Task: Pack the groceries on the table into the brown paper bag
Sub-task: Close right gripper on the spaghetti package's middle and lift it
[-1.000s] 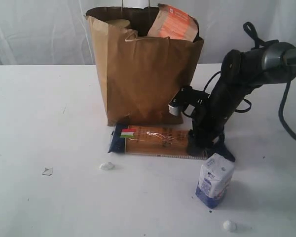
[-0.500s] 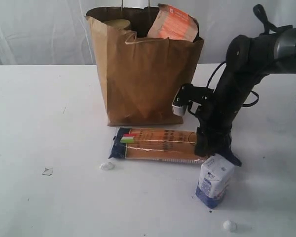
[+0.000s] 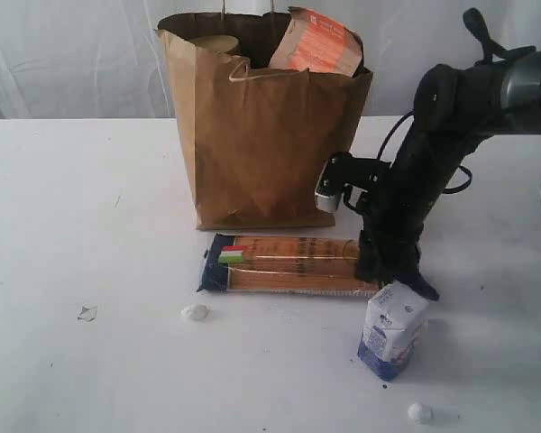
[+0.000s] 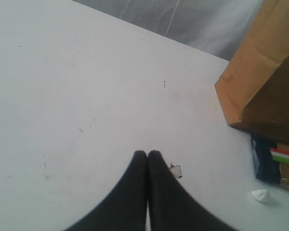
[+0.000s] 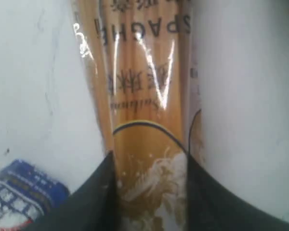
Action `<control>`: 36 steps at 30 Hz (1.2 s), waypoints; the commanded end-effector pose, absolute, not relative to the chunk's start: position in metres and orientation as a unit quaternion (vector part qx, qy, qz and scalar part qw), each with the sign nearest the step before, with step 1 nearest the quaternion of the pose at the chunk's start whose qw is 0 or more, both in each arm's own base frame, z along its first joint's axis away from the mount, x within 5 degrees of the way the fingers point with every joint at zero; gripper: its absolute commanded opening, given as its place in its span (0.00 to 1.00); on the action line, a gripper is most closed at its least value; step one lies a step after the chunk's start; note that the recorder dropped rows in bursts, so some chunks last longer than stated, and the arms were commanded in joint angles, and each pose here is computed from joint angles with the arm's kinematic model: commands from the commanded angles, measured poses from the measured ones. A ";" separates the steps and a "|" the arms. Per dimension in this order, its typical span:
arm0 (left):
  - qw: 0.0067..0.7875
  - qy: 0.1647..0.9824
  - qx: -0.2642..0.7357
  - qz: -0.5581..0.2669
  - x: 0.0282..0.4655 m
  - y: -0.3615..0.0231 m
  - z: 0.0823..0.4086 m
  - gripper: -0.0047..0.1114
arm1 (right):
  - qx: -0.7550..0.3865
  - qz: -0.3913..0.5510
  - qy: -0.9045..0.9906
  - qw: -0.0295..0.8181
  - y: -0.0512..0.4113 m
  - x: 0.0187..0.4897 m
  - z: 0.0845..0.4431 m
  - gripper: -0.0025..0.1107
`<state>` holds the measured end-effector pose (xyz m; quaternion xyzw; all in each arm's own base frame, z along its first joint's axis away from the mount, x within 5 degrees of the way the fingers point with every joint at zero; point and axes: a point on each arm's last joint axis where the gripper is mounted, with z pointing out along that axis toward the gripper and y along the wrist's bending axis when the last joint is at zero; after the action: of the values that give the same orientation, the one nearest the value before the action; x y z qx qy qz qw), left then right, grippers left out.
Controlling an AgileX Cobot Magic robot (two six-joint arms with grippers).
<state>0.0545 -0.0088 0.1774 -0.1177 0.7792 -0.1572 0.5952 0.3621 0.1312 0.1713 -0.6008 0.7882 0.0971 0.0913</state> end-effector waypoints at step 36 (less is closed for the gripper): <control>0.593 0.779 -0.122 -0.161 0.054 -0.009 0.176 0.04 | -0.553 0.093 0.806 0.191 0.188 0.365 0.163 0.02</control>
<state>0.0545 -0.0088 0.1774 -0.1177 0.7792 -0.1572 0.5952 0.3632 0.1879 0.1436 -0.5747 0.7972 0.1022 0.1538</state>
